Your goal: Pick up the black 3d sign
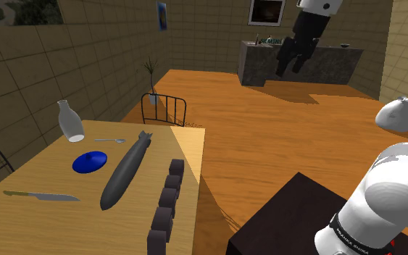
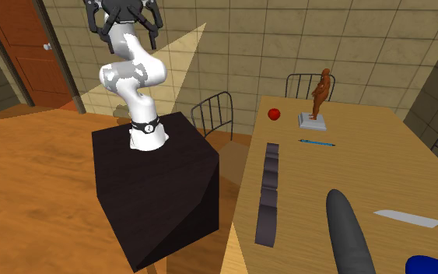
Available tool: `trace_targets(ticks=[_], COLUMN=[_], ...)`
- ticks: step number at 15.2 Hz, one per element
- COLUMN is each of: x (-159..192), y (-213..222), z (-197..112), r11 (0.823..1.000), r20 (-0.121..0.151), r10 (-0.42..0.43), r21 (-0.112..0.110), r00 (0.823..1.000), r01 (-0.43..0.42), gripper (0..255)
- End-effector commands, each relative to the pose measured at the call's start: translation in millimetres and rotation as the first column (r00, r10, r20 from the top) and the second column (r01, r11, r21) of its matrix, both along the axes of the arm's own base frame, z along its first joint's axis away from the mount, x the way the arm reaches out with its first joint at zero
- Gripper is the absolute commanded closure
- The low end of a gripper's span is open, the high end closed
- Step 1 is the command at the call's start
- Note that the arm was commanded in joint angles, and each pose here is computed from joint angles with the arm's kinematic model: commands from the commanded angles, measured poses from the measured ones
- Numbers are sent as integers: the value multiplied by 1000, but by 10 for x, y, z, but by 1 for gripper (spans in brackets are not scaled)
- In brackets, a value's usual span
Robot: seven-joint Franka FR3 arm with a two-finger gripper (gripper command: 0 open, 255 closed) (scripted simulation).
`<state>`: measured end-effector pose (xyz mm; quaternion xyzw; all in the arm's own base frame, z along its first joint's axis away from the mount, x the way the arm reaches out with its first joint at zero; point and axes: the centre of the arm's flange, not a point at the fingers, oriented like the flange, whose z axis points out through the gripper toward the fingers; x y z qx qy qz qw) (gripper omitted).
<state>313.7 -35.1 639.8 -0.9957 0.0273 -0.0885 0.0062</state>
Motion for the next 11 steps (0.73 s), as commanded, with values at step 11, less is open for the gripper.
trace_targets(ticks=[11], x=[461], y=[845], z=[-935], r11=[997], r20=[-57], r10=[-82], r21=[5], r00=[995], r01=[82], gripper=[0])
